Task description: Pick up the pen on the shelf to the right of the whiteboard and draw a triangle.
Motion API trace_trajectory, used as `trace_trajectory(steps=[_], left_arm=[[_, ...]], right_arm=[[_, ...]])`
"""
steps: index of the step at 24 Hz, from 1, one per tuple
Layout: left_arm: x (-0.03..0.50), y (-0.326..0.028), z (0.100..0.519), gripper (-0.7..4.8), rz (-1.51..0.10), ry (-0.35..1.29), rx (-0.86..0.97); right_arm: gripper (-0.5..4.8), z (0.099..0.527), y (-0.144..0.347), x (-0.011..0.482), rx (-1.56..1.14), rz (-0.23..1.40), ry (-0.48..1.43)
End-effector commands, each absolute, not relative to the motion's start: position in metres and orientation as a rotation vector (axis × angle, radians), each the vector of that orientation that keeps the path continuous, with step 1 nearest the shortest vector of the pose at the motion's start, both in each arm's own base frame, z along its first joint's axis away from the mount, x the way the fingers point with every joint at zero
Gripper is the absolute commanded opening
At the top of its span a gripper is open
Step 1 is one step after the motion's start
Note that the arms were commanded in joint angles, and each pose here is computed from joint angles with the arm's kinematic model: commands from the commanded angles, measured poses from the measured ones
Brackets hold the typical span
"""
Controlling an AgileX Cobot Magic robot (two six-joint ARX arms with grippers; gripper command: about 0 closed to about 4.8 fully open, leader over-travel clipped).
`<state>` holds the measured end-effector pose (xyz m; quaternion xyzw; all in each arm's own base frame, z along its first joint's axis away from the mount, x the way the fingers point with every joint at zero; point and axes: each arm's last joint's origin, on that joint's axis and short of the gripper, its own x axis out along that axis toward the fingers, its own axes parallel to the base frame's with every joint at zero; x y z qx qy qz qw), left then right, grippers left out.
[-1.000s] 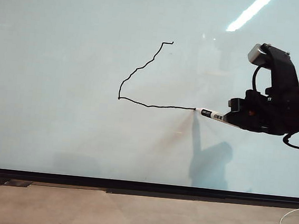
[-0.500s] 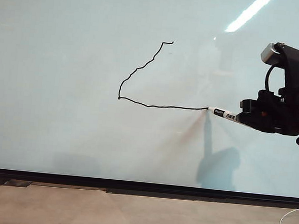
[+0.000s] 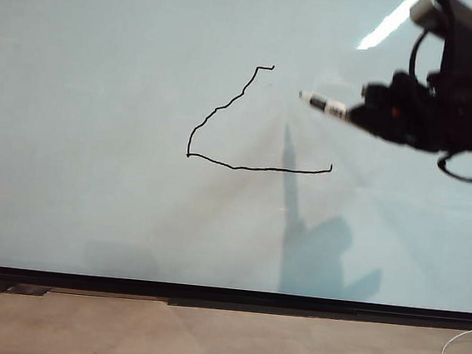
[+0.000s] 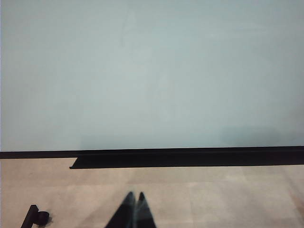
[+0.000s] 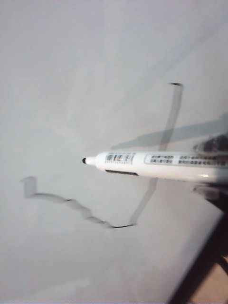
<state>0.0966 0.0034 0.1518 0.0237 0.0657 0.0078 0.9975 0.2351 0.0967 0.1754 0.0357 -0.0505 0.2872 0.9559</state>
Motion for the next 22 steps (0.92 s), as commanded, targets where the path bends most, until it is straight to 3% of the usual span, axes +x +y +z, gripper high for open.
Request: trace_trajectory(steps=[1,9,22], left_arm=[[0.097,0.003,0.154,-0.05,0.015,0.12,0.048],[0.097,0.003,0.154,-0.05,0.014,0.119,0.048],[0.097,0.003,0.154,-0.05,0.015,0.12,0.048]], right_arm=[[-0.05,0.19,0.106,0.241,0.083,0.628,-0.167],[-0.05,0.214,0.125,0.261,0.042,0.69,-0.169],[-0.05,0.214,0.126,0.264,0.038,0.664,-0.151]])
